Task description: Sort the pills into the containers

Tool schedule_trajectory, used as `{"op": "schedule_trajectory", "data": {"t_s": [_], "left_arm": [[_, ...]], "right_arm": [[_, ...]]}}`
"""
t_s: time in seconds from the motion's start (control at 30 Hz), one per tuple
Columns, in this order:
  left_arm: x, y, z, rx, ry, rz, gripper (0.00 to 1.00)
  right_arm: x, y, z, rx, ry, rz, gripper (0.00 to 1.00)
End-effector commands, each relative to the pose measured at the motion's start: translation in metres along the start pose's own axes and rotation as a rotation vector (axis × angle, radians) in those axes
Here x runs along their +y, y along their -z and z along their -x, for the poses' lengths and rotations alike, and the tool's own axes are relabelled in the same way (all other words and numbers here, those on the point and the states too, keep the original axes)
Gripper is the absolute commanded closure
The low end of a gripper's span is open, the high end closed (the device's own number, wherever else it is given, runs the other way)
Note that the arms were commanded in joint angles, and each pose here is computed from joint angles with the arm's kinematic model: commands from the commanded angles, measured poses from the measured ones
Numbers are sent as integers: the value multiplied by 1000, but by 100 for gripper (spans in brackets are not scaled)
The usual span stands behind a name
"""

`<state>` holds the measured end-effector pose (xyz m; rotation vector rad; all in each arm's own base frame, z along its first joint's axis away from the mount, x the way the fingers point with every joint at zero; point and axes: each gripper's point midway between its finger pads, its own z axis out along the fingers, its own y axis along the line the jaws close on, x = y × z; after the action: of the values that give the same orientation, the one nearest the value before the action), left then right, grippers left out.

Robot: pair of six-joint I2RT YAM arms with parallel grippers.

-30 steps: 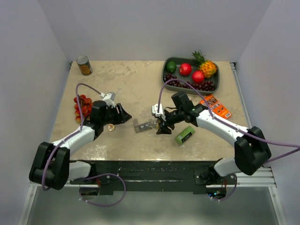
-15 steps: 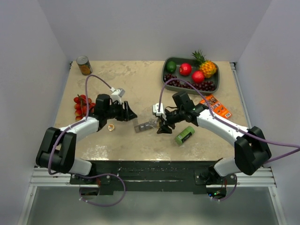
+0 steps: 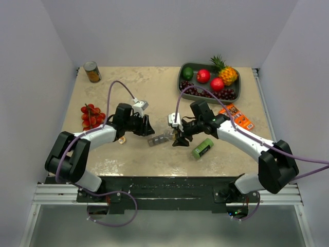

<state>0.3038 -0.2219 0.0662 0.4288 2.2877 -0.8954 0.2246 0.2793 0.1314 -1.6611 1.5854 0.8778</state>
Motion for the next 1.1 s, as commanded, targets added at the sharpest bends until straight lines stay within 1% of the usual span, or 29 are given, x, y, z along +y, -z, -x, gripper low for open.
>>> {"op": "schedule_trajectory", "data": {"t_s": [0.0,0.07,0.1,0.17,0.3,0.37,0.4,0.47,0.63,0.77,1.07], "left_arm": [[5,-3,10,-12,-60,42,56],[7,-4,8,-1,-55,57,60],[7,-4,8,2,-51,61,65],[7,-3,6,9,-43,74,68],[7,2,0,11,-16,100,80],[4,6,1,-5,-6,105,84],[5,7,-4,0,0,108,88],[3,12,-2,-19,18,116,92],[-6,20,-7,-46,38,105,93],[-14,22,-10,-52,25,73,91],[-29,18,-34,11,-20,-18,90]], "right_arm": [[-1,8,17,-50,53,-10,99],[-1,8,16,-51,53,-12,99],[-1,8,16,-50,53,-10,99],[-1,8,17,-51,54,-11,99],[-1,8,17,-53,54,-11,99],[-1,8,16,-51,53,-12,99],[-1,8,16,-51,51,-11,99],[-1,8,16,-51,51,-11,99],[-2,7,15,-52,50,-10,99],[-1,6,13,-47,46,-8,99],[0,1,1,-21,43,7,99]]}}
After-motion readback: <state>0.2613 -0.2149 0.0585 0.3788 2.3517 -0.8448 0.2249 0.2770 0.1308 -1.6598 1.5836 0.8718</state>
